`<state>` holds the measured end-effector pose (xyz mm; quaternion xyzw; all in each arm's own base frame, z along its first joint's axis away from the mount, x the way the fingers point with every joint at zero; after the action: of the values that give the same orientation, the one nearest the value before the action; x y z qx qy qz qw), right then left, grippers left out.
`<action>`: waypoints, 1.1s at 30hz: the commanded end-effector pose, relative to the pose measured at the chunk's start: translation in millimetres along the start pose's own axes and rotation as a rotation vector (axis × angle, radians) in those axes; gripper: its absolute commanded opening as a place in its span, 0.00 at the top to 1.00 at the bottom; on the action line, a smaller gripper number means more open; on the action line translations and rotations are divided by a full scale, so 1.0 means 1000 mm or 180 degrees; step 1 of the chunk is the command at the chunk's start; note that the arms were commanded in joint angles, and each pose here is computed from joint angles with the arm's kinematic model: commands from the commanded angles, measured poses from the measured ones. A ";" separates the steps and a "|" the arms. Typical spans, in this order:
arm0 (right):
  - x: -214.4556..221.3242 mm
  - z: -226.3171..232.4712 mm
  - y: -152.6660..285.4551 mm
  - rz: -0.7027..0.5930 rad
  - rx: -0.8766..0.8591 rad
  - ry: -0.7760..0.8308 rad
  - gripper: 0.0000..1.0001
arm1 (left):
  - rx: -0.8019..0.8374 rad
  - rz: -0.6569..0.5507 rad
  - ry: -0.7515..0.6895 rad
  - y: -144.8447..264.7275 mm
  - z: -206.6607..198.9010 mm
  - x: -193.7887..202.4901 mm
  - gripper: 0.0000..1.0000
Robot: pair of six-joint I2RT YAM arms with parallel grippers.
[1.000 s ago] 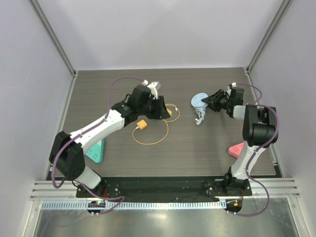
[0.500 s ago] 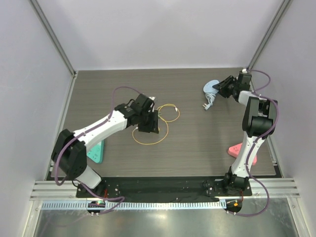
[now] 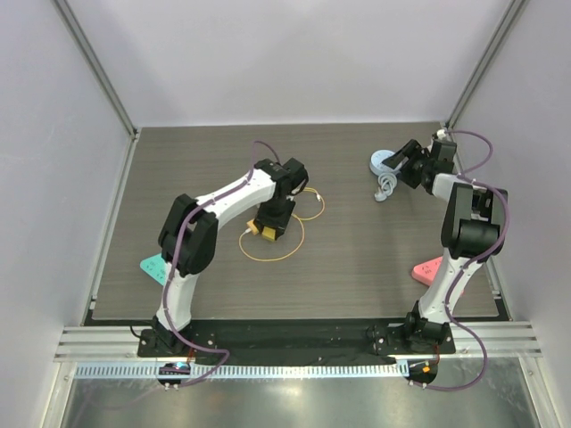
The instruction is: Pull the plug off the socket
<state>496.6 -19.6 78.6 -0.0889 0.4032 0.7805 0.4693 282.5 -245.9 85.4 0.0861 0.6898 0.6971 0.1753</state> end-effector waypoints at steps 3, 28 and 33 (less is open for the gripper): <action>-0.026 0.035 0.014 -0.0292 -0.0434 0.0115 0.23 | -0.0517 0.0109 -0.0383 0.015 0.013 -0.003 1.00; -0.017 0.050 0.015 -0.0253 -0.0479 0.0208 0.23 | -0.0249 -0.0851 -0.0399 0.068 0.004 -0.039 0.16; 0.000 0.077 0.011 -0.0265 -0.0395 0.0388 0.23 | -0.0251 -0.1674 -0.0192 0.124 0.027 -0.026 0.12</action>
<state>502.0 7.5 96.9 -0.1269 0.3754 0.7895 0.4687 295.3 -240.2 153.1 0.0248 0.6545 0.6890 0.3103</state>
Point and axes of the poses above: each gripper's point midway between its finger pads, its own y axis back along the fingers, its own z axis along the line the jaws close on, x = y × z, the point moved 2 cm from there along y, back along the fingers, and after that the axes turned 2 degrees about -y, right-handed, at the moved point
